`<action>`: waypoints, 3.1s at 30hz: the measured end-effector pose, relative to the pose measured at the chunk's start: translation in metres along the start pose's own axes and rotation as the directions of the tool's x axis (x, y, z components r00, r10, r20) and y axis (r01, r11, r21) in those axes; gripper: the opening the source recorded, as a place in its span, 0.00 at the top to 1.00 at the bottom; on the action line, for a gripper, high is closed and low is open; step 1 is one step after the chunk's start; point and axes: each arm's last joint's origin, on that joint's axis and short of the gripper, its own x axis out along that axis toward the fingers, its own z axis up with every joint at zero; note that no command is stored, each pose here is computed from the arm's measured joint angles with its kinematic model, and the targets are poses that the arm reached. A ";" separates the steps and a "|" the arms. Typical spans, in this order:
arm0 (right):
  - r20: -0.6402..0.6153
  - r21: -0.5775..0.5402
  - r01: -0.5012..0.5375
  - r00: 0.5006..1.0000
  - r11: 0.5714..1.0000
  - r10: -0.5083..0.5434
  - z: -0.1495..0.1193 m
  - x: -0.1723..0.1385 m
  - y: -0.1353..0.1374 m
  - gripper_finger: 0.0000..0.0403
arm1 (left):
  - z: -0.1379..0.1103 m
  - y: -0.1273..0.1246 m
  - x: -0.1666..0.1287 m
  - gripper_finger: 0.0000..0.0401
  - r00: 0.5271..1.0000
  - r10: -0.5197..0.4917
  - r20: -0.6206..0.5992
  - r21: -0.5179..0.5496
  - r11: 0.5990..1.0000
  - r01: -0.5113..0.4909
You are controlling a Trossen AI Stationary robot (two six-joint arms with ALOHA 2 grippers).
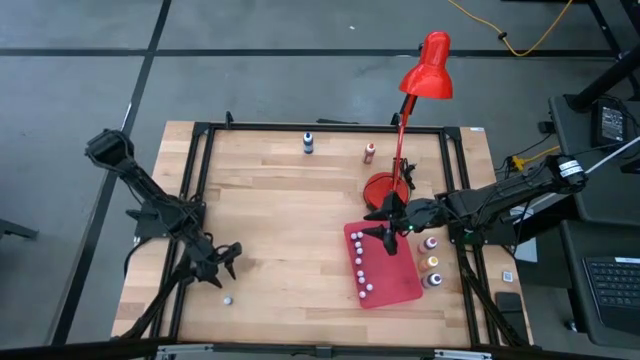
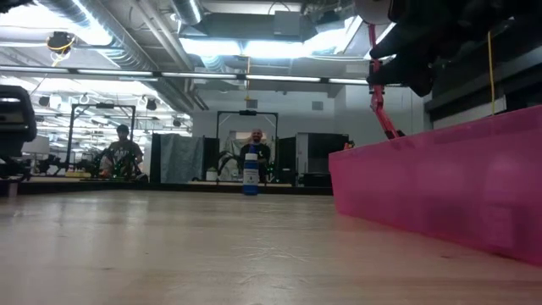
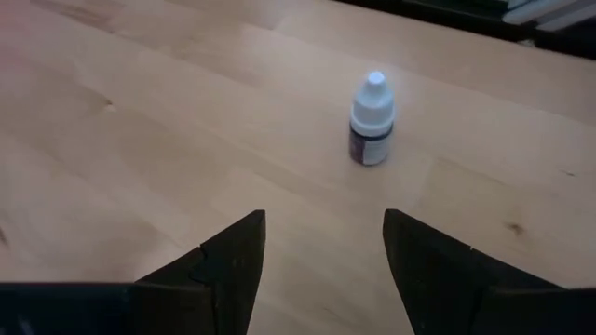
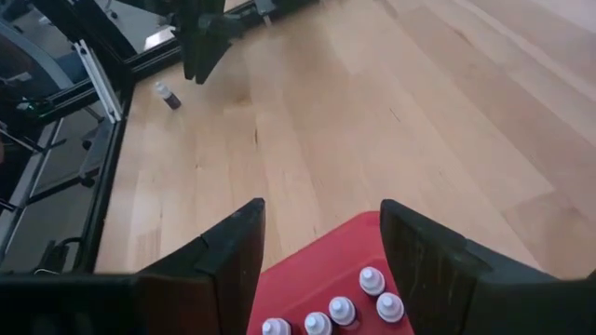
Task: Pick & Place food coloring
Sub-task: Put the small purple food coloring bottle into the red bin
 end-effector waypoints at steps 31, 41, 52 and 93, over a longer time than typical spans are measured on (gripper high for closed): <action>-0.012 0.022 0.007 1.000 1.000 -0.007 -0.001 0.000 -0.001 0.47 | -0.006 0.001 0.020 0.47 0.995 -0.095 -0.003 0.002 0.995 0.095; -0.023 0.017 0.013 1.000 1.000 -0.013 -0.002 0.000 -0.001 0.47 | -0.003 -0.004 0.032 0.47 0.992 -0.116 0.049 0.021 0.993 0.115; -0.043 0.010 0.025 0.999 1.000 -0.025 -0.004 0.000 -0.002 0.47 | 0.009 -0.005 0.051 0.47 0.988 -0.144 0.056 0.007 0.990 0.144; 0.080 0.184 -0.291 0.956 0.939 0.281 0.021 -0.005 0.019 0.47 | 0.085 0.084 0.060 0.83 0.917 0.382 0.117 -0.640 0.735 -0.225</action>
